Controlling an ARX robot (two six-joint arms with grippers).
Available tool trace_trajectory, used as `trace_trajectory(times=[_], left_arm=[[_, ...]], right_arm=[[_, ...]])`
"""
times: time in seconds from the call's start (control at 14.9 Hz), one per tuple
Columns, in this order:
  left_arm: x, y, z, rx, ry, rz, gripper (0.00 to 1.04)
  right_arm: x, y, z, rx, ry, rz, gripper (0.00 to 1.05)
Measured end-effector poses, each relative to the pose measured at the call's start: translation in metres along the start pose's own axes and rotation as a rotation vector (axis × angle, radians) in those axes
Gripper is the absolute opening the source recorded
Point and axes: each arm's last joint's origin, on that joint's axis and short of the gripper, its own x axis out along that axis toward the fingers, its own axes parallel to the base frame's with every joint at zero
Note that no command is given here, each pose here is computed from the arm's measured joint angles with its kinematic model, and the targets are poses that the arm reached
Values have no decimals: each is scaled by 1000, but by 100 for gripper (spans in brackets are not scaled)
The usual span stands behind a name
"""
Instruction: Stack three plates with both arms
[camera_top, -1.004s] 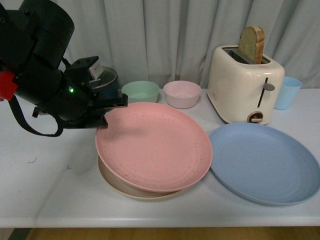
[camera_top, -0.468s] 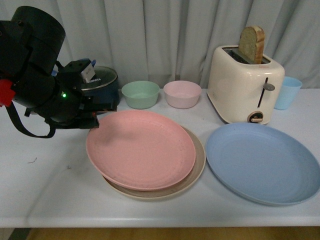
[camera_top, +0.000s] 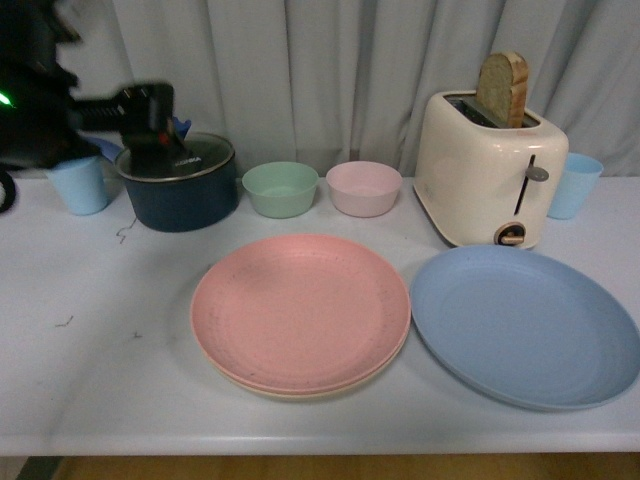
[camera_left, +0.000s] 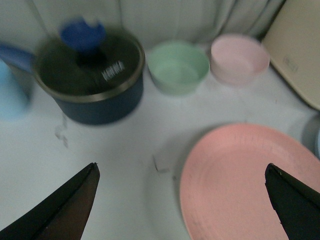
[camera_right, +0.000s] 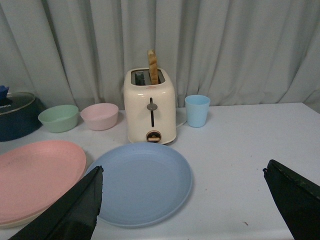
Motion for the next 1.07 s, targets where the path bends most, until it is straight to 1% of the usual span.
trace_trajectory(times=[0.07, 0.13, 0.2, 0.33, 0.4, 0.47, 0.54, 0.6, 0.67, 0.74, 0.8, 0.87, 1.0, 1.07], left_arm=[[-34, -3, 8, 57, -148, 42, 97], [-48, -4, 13, 80, -258, 72, 96], [-55, -3, 9, 42, -424, 176, 84], [-66, 2, -47, 6, -407, 212, 58], [-78, 3, -52, -3, -439, 216, 47], [-94, 3, -51, -6, -500, 221, 35], [-105, 3, -58, -5, -517, 218, 22], [-109, 2, -73, -5, -481, 212, 9], [-115, 5, -87, -6, -445, 198, 2], [-123, 10, -93, -12, -452, 215, 2], [-132, 11, -95, -13, -481, 229, 2], [-138, 8, -99, -9, -487, 217, 2], [-145, 5, -113, -11, -457, 211, 2], [-151, 4, -116, -10, -465, 211, 2]], right_arm=[[0, 0, 0, 0, 0, 0, 98], [0, 0, 0, 0, 0, 0, 98], [0, 0, 0, 0, 0, 0, 98], [0, 0, 0, 0, 0, 0, 98], [0, 0, 0, 0, 0, 0, 98], [0, 0, 0, 0, 0, 0, 98], [0, 0, 0, 0, 0, 0, 98], [0, 0, 0, 0, 0, 0, 98], [0, 0, 0, 0, 0, 0, 98], [0, 0, 0, 0, 0, 0, 98], [0, 0, 0, 0, 0, 0, 98], [0, 0, 0, 0, 0, 0, 98], [0, 0, 0, 0, 0, 0, 98], [0, 0, 0, 0, 0, 0, 98]])
